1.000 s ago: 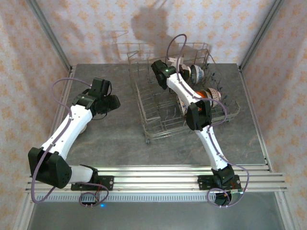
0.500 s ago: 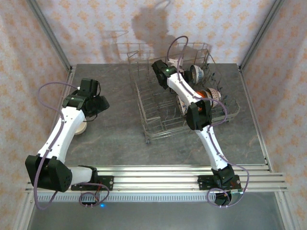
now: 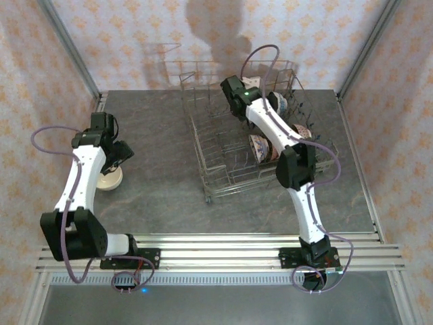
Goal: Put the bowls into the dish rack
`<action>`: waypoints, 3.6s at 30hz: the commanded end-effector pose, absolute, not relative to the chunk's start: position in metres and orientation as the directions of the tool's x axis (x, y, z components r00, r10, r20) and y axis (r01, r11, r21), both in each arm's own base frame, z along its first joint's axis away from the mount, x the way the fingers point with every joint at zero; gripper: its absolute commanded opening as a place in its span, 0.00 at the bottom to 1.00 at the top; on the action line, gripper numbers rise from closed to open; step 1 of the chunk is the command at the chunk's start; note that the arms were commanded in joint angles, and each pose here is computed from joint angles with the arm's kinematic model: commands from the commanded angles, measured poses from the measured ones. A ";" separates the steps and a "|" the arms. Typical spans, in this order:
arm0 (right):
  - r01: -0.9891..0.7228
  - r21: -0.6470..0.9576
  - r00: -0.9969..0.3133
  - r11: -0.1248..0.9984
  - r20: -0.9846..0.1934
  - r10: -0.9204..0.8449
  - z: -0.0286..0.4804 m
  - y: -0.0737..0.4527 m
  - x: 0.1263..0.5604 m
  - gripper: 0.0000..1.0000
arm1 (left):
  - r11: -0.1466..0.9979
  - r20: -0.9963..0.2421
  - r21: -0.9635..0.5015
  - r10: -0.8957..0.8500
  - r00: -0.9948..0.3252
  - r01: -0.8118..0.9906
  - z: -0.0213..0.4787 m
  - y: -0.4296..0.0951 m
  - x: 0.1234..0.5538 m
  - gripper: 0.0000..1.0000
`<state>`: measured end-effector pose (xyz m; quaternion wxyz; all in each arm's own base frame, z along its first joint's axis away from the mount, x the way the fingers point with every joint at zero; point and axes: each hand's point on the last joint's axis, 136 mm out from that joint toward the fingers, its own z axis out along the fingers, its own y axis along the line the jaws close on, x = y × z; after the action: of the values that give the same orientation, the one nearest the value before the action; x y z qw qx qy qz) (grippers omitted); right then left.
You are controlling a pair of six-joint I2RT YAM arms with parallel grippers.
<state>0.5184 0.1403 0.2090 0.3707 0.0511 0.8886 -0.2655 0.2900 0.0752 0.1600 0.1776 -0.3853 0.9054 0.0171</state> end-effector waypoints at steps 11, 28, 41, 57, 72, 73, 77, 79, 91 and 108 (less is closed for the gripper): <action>0.251 -0.337 -0.666 0.908 -0.740 -0.090 0.253 0.133 0.487 0.91 | 0.674 -0.236 0.027 -0.713 -0.660 -0.738 0.105 0.125 0.312 0.71; 0.275 -0.345 -0.668 0.898 -0.740 -0.080 0.258 0.126 0.473 0.91 | 0.710 -0.135 -0.002 -0.698 -0.703 -0.704 0.061 0.128 0.342 0.44; 0.273 -0.324 -0.646 0.906 -0.760 -0.077 0.275 0.138 0.473 0.91 | 0.724 -0.088 -0.028 -0.689 -0.719 -0.690 0.049 0.118 0.335 0.13; 0.170 -0.242 -0.625 0.955 -0.776 -0.086 0.299 0.176 0.472 0.89 | 0.570 -0.237 -0.427 -0.819 -0.522 -0.701 0.155 0.075 0.372 0.00; -0.311 -0.052 -0.471 0.949 -0.859 -0.201 0.359 0.326 0.438 0.84 | 0.379 -0.343 -0.846 -0.926 -0.161 -0.376 0.360 -0.014 0.438 0.00; -0.349 -0.032 -0.460 0.937 -0.865 -0.201 0.362 0.339 0.432 0.83 | 0.370 -0.340 -0.857 -0.929 -0.146 -0.359 0.369 -0.020 0.439 0.00; -0.449 0.027 -0.418 0.893 -0.890 -0.184 0.371 0.382 0.413 0.81 | 0.345 -0.325 -0.892 -0.939 -0.117 -0.292 0.392 -0.043 0.441 0.00; -0.475 0.046 -0.393 0.879 -0.905 -0.164 0.376 0.396 0.407 0.81 | 0.338 -0.317 -0.899 -0.941 -0.119 -0.277 0.399 -0.051 0.443 0.00; -0.490 0.114 -0.388 0.864 -0.916 -0.100 0.364 0.434 0.404 0.77 | 0.332 -0.315 -0.918 -0.943 -0.110 -0.219 0.433 -0.061 0.435 0.00; -0.217 0.122 -0.300 0.968 -0.953 0.053 0.356 0.426 0.423 0.58 | 0.311 -0.287 -0.923 -0.949 -0.132 -0.227 0.425 -0.081 0.441 0.00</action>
<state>0.4165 0.4368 0.3463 0.5531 -0.1068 0.8142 0.1406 0.4391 -0.0794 0.3917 0.4504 -0.4554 0.6848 -0.3476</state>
